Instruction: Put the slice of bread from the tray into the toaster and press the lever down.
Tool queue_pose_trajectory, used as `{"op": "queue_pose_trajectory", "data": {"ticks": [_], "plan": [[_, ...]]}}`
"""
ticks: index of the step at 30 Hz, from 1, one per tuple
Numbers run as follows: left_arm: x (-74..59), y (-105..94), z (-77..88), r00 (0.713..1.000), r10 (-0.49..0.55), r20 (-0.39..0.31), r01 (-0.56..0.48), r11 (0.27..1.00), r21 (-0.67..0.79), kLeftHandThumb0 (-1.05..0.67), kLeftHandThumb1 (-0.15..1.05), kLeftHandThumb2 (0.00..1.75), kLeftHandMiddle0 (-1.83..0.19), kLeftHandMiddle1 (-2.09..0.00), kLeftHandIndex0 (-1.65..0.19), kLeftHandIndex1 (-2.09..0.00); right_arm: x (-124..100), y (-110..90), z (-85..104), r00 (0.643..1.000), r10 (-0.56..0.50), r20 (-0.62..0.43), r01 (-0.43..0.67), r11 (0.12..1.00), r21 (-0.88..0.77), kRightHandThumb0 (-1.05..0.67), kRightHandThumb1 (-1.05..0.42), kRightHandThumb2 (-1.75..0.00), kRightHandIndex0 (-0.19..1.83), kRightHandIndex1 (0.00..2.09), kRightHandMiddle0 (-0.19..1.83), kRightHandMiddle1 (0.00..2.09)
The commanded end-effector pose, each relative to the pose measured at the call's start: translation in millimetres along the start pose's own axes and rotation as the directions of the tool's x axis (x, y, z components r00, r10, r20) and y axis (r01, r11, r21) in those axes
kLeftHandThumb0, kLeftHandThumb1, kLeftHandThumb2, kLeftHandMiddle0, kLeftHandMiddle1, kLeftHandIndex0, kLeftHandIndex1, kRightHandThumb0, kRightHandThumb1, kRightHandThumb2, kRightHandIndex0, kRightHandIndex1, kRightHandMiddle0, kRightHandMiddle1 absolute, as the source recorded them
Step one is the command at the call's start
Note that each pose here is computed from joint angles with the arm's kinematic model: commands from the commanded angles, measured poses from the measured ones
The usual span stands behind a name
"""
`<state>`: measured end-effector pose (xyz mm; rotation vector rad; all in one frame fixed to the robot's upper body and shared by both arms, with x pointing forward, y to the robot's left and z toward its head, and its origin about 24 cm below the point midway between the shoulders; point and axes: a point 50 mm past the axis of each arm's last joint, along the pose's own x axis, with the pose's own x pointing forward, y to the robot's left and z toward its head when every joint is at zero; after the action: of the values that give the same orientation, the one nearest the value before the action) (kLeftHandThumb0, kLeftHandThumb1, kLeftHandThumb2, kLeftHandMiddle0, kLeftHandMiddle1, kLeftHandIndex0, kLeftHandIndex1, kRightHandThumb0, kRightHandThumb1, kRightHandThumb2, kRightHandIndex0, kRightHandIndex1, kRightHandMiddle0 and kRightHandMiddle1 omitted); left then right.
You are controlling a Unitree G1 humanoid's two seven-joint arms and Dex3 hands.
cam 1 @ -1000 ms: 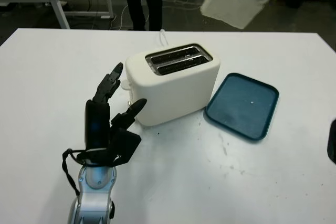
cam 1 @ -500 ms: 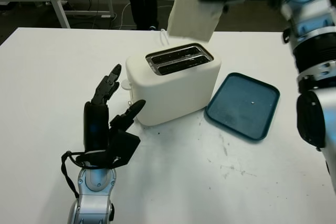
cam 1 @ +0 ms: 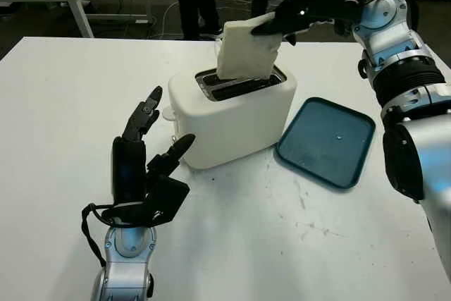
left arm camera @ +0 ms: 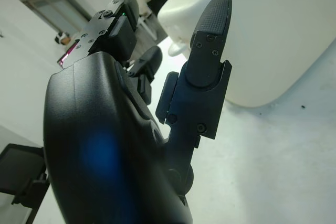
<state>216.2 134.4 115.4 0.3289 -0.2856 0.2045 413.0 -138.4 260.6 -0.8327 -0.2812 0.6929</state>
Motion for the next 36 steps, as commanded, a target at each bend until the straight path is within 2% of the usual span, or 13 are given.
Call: {"op": "queue_pose_trajectory", "data": {"ticks": [1,15,25,31,36], "plan": [[1.8,0.7,1.9,1.000,0.006,0.002,-0.006,1.000,0.002,-0.54,0.92,0.07,-0.23,-0.63,-0.43,-0.01,2.2,-1.7,3.1,1.000,-0.004,0.003,0.004,1.000,0.028,-0.55,-0.92,-0.24,1.11,1.75,0.93,1.75],[3.0,-0.8,1.9,1.000,0.011,0.005,-0.011,1.000,0.013,-0.54,0.92,0.07,-0.26,-0.61,-0.44,-0.01,-4.3,4.1,-14.0,0.997,0.049,-0.064,-0.045,0.997,0.065,-0.47,-0.92,-0.28,1.05,1.75,0.90,1.75],[3.7,-1.4,1.4,1.000,0.011,0.005,-0.011,1.000,0.019,-0.55,0.92,0.07,-0.26,-0.62,-0.44,-0.02,-8.8,9.3,-22.8,0.985,0.140,-0.104,-0.131,0.987,0.091,-0.48,-0.92,-0.28,1.02,1.75,0.85,1.75],[4.1,-0.6,0.8,1.000,0.008,0.001,-0.008,1.000,0.012,-0.55,0.92,0.08,-0.25,-0.61,-0.44,-0.01,-10.6,16.8,-32.0,0.974,0.168,-0.151,-0.159,0.985,0.069,-0.54,-0.92,-0.26,1.00,1.75,0.83,1.75],[4.8,-0.5,1.0,1.000,0.008,0.000,-0.008,1.000,0.019,-0.56,0.92,0.08,-0.26,-0.61,-0.44,-0.01,-11.6,19.5,-35.6,0.969,0.183,-0.168,-0.173,0.982,0.074,-0.51,-0.92,-0.27,1.02,1.75,0.86,1.75]]}}
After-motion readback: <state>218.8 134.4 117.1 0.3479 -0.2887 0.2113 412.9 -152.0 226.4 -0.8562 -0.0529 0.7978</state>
